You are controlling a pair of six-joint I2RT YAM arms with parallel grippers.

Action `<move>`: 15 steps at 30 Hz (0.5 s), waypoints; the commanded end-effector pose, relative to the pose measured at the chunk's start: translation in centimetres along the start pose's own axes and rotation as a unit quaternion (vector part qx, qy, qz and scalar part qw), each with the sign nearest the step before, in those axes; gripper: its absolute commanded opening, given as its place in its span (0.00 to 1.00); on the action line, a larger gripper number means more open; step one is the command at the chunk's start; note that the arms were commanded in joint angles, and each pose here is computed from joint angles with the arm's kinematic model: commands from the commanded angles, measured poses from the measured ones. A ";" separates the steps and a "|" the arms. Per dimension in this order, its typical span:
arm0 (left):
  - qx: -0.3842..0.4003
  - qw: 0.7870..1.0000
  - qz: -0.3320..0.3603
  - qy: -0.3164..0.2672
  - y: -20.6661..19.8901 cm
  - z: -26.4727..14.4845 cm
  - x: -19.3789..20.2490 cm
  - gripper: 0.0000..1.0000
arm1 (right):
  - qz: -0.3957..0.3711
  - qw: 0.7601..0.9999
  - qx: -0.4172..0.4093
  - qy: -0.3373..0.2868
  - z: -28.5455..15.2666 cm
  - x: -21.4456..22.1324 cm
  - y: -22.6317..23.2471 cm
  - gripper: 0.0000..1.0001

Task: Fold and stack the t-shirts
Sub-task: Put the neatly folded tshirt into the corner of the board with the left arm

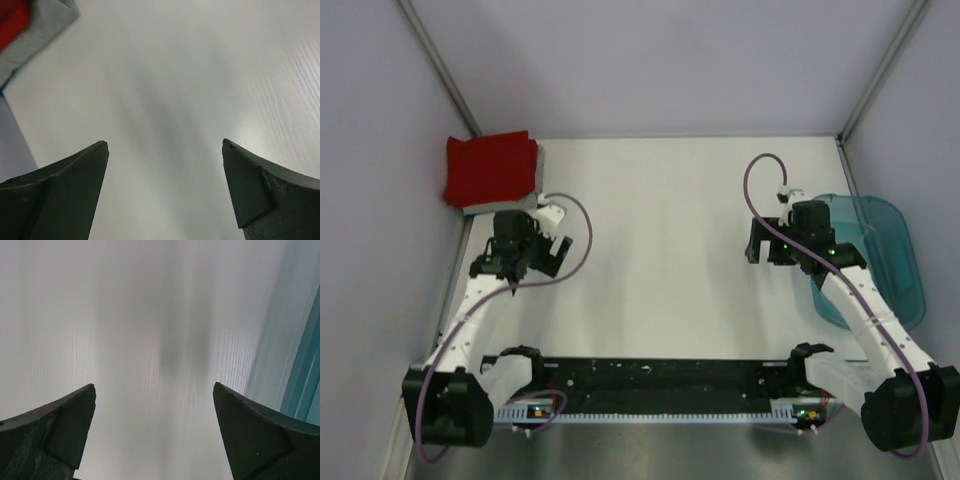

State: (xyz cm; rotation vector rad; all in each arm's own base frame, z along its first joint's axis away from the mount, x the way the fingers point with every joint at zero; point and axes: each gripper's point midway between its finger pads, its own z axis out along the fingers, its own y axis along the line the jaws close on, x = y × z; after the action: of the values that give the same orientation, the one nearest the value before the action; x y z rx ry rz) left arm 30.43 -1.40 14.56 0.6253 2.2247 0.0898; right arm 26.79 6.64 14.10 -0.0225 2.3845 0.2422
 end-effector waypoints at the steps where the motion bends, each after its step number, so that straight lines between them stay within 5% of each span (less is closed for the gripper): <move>1: 0.017 0.997 -0.004 -0.082 -2.5 -0.1 1.0 0.99 | -0.002 0.999 -0.015 -0.050 -0.4 -1.7 0.4 0.99; 6: 0.015 0.993 0.015 -0.118 -3.7 0.0 2.4 0.99 | -0.002 0.998 -0.022 -0.058 -0.1 -1.6 0.6 0.99; 15: 0.000 0.983 -0.065 -0.174 -4.0 1.5 2.0 0.99 | -0.002 0.998 -0.015 -0.068 -0.1 -1.7 0.3 0.99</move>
State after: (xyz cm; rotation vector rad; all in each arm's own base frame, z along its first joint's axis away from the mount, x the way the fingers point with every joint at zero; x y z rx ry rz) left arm 27.55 -3.88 10.64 0.5373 2.0214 -0.0600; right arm 27.27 7.01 14.11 -0.0320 2.3186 0.2706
